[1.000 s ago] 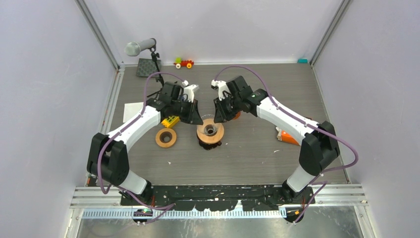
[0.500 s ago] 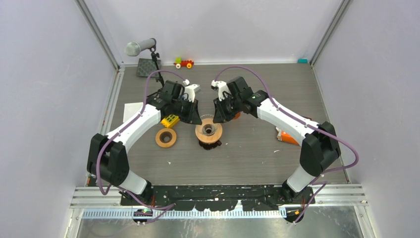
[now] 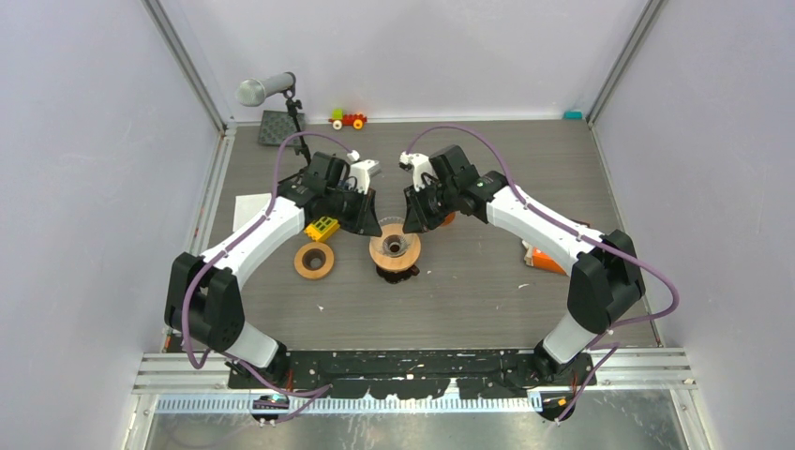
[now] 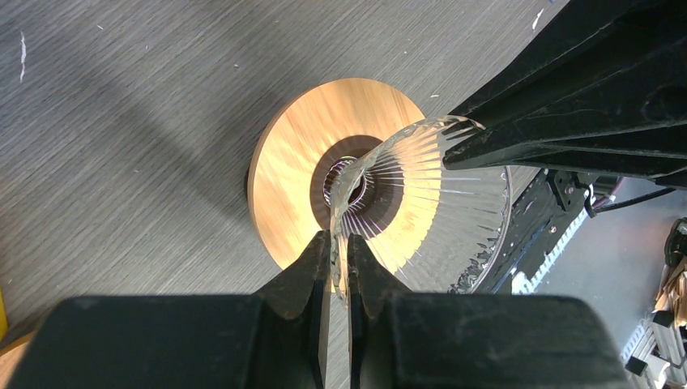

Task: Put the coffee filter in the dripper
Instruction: Place the coffee dripper in the dripper holder.

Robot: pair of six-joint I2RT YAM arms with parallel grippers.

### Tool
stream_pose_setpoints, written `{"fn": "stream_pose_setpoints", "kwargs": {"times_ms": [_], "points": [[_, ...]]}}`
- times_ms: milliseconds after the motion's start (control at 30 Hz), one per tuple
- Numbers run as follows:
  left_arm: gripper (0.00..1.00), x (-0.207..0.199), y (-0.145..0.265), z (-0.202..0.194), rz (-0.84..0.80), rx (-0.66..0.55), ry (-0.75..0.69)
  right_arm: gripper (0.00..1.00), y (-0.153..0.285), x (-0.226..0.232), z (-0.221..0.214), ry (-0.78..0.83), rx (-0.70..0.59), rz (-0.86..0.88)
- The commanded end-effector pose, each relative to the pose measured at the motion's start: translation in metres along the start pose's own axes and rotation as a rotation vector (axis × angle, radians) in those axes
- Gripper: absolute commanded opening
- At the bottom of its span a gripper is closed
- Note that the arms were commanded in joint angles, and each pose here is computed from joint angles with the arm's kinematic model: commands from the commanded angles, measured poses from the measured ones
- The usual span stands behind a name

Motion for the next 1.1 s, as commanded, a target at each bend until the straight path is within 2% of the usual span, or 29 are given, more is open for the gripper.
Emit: {"fn": "stream_pose_setpoints", "kwargs": {"times_ms": [0, 533, 1067], "points": [[0.0, -0.009, 0.006, 0.005, -0.018, 0.002, -0.047, 0.09, -0.008, -0.015, -0.013, 0.026, 0.036, -0.048], [0.0, -0.003, -0.01, -0.017, 0.013, 0.069, -0.095, 0.01, -0.015, -0.025, -0.025, 0.042, 0.037, -0.078], [0.0, 0.002, -0.021, -0.033, 0.018, 0.116, -0.121, 0.01, -0.029, -0.04, -0.041, 0.043, 0.075, -0.114]]}}
Point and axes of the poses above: each gripper's point midway between its finger pads, its own y axis back along the fingers, its own x axis along the line the jaws close on, z = x × y, the point moved 3 cm from there along y, back along the fingers, and after that the axes turned 3 degrees about -y, right-handed, at the moved point
